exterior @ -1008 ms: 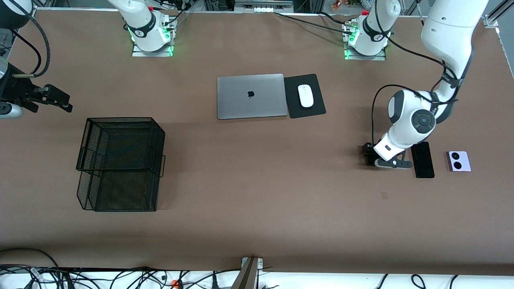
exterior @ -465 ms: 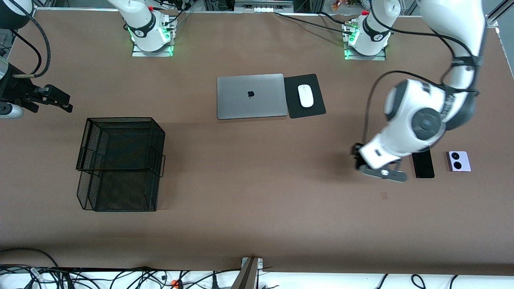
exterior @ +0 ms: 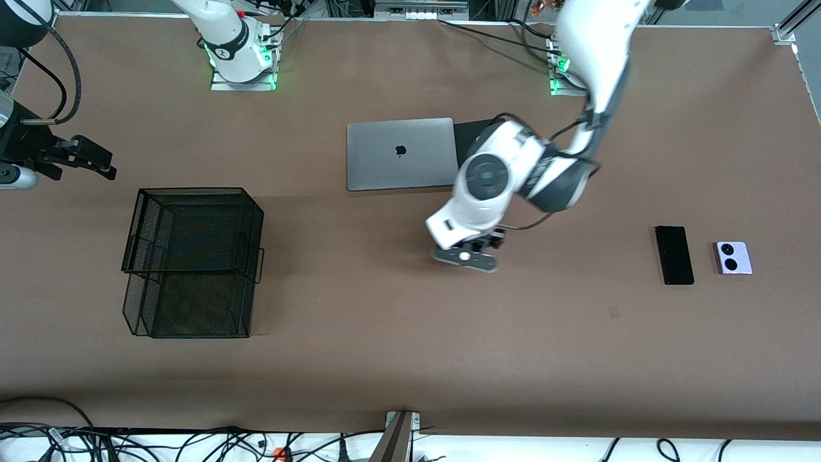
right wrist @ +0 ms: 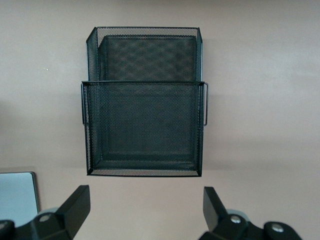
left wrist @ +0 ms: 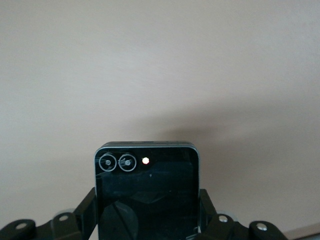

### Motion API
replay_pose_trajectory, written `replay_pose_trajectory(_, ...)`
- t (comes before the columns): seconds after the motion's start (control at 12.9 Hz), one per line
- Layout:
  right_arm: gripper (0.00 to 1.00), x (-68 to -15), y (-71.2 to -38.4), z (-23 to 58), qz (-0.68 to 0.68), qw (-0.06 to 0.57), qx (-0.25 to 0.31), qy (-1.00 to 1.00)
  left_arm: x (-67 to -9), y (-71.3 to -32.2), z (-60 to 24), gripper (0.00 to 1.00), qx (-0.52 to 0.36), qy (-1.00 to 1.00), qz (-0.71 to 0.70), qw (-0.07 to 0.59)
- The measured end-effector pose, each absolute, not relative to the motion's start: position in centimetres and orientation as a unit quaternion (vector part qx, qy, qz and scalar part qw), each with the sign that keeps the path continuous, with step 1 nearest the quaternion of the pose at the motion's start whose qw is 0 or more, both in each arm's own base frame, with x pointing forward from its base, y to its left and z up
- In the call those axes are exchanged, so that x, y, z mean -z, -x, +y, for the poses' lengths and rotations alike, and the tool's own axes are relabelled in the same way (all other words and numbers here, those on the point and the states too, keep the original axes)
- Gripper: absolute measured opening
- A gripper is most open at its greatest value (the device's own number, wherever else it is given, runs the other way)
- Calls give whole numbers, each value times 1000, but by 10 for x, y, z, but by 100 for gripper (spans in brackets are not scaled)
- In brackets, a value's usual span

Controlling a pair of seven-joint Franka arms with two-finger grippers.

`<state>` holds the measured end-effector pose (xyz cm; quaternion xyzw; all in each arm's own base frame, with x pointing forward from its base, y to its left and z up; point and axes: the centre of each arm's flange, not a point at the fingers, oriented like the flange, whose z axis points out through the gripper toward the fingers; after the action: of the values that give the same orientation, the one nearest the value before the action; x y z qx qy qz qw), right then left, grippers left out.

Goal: Place phones with both arms
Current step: 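Carry the flip phone beside the laptop and open the left gripper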

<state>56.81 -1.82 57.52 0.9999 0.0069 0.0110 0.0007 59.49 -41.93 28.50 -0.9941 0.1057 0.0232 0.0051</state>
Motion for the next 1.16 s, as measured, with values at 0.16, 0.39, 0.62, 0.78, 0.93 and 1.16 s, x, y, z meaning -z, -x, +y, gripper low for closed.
replay_pose_trajectory(0.16, 100, -575, -568, -18, 7, 1, -11, -1000, -250, -574, -459, 81, -21, 995, 95, 4)
replay_pose_trajectory(0.39, 100, -575, -568, -18, 7, 1, -11, -1000, -216, -550, -496, 81, -4, 996, 93, -10)
replay_pose_trajectory(0.62, 100, -575, -568, -18, 7, 1, -11, -1000, -189, -539, -514, 81, 12, 996, 81, -24)
replay_pose_trajectory(0.78, 100, -575, -568, -18, 7, 1, -11, -1000, -183, -540, -514, 88, 14, 996, 79, -24)
replay_pose_trajectory(0.93, 100, -575, -568, -18, 7, 1, -11, -1000, -186, -543, -513, 100, 17, 997, 76, -25)
replay_pose_trajectory(1.16, 100, -575, -568, -18, 7, 1, -11, -1000, -211, -559, -499, 100, 7, 998, 62, -5)
